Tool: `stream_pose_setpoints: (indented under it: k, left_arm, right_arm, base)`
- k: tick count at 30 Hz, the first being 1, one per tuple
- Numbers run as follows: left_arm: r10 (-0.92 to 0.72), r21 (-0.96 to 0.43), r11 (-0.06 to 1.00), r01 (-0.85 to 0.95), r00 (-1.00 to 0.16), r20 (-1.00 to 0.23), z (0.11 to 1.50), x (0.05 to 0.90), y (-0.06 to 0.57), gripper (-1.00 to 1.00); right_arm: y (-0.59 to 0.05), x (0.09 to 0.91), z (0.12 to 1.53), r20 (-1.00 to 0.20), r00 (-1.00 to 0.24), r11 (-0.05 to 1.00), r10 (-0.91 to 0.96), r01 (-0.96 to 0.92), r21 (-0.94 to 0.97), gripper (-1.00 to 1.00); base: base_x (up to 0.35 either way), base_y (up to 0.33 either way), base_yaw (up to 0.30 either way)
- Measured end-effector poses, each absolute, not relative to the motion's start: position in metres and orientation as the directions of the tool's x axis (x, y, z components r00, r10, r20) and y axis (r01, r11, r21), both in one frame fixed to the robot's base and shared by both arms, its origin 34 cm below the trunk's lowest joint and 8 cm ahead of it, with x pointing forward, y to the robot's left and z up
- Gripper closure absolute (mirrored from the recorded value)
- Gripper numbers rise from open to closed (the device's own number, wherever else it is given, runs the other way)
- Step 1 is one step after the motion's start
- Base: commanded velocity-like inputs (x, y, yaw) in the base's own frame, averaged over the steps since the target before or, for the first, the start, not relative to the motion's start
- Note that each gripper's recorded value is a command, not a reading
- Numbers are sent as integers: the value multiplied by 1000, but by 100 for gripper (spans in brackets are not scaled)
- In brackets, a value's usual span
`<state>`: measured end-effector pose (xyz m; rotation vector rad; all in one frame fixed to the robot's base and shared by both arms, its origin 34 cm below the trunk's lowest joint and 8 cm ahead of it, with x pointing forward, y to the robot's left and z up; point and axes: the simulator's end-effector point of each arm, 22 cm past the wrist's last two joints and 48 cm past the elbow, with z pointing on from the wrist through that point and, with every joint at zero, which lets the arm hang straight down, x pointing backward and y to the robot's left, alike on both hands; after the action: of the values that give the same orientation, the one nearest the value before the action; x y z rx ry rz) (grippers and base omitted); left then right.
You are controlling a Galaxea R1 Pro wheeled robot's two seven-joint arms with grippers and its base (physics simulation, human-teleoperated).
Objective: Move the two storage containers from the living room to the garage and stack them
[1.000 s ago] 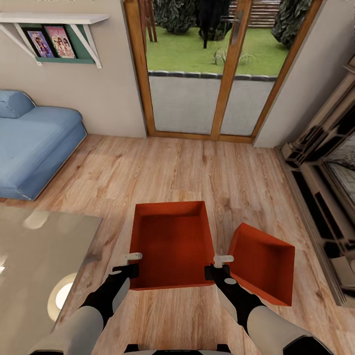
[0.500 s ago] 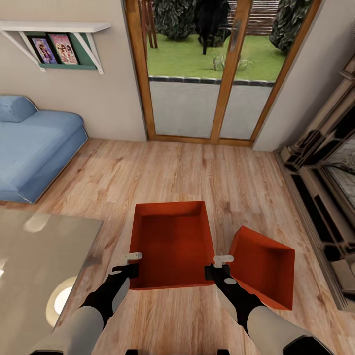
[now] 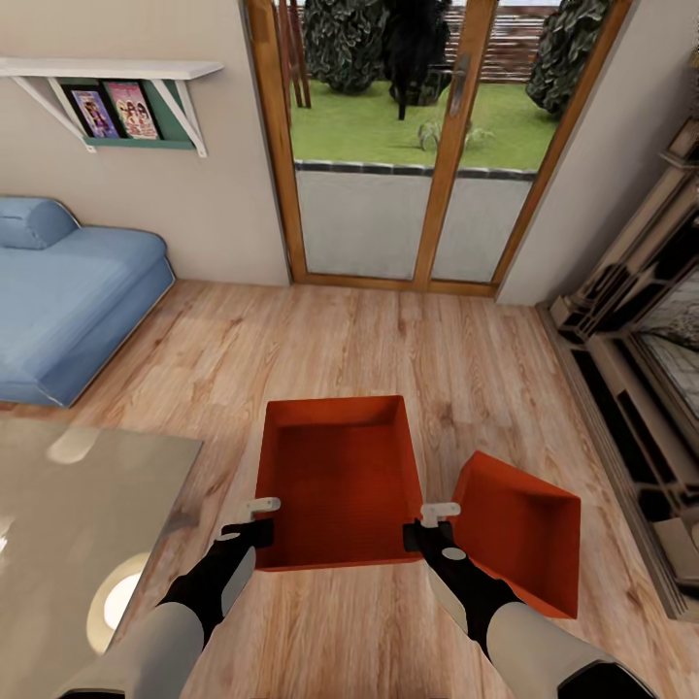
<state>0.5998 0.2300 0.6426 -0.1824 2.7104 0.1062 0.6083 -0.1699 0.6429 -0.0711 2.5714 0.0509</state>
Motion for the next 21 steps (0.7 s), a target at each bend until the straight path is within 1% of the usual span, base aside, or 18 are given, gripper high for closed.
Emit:
stream_pose_setpoints:
  k: [21]
  left_arm:
    - [-112, 42, 988, -146, -889, -444, 659, 612, 230, 100]
  right_arm:
    - [-170, 620, 660, -567, -823, 998, -40, -62, 19, 100]
  base:
    - [0, 0, 0]
